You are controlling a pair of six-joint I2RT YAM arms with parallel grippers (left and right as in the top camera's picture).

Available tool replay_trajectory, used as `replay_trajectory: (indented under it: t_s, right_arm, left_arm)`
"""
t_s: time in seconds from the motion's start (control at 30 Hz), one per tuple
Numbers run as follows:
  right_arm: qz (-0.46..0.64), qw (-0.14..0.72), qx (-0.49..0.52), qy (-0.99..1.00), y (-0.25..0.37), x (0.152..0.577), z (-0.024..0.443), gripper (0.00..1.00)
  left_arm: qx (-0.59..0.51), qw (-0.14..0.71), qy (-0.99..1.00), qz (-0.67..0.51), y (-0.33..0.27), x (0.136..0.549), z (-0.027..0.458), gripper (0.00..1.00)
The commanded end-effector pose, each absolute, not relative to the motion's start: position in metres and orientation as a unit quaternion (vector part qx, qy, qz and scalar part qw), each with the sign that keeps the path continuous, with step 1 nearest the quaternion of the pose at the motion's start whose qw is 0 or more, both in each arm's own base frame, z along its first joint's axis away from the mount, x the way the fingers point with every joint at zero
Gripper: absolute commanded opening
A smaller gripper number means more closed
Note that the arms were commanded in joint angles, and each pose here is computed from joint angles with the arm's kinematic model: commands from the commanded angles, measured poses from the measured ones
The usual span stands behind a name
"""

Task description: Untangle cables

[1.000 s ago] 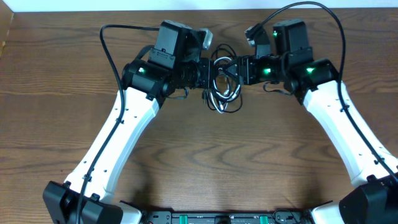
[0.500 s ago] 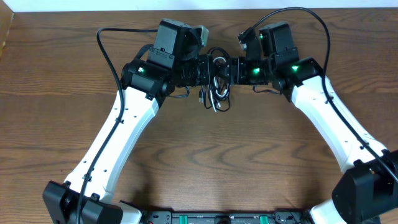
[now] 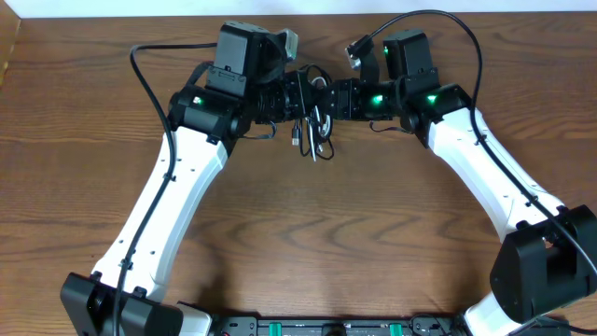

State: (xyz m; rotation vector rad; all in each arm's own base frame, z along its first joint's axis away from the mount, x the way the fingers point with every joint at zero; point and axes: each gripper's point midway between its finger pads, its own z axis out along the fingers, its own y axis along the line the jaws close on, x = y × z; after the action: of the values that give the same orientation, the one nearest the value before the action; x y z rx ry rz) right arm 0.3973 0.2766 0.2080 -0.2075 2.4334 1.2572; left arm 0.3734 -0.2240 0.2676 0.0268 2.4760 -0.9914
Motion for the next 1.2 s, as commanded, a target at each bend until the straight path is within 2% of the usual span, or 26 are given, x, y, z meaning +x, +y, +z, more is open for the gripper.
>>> replay_trajectory:
  t_s: [0.0, 0.1, 0.23, 0.4, 0.77, 1.17]
  right_arm:
    - [0.466, 0.184, -0.078, 0.862, 0.286, 0.394, 0.213, 0.44]
    - [0.434, 0.195, -0.058, 0.878, 0.279, 0.403, 0.199, 0.42]
    - [0.348, 0.214, -0.010, 0.913, 0.255, 0.423, 0.164, 0.29]
    - [0.236, 0.201, 0.045, 0.950, 0.210, 0.429, 0.121, 0.23]
    - [0.103, 0.150, 0.128, 0.975, 0.093, 0.419, 0.090, 0.24]
    - [0.093, 0.119, 0.063, 0.986, 0.081, 0.404, 0.085, 0.20]
  left_arm:
    - [0.011, 0.229, 0.892, -0.391, -0.231, 0.371, 0.280, 0.07]
    - [0.023, 0.227, 0.883, -0.411, -0.238, 0.369, 0.286, 0.07]
    - [0.037, 0.221, 0.872, -0.434, -0.243, 0.365, 0.293, 0.07]
    - [0.037, 0.219, 0.853, -0.472, -0.232, 0.367, 0.309, 0.07]
    - [-0.049, 0.326, 0.836, -0.439, -0.125, 0.395, 0.347, 0.07]
    - [-0.070, 0.366, 0.850, -0.372, -0.087, 0.403, 0.340, 0.07]
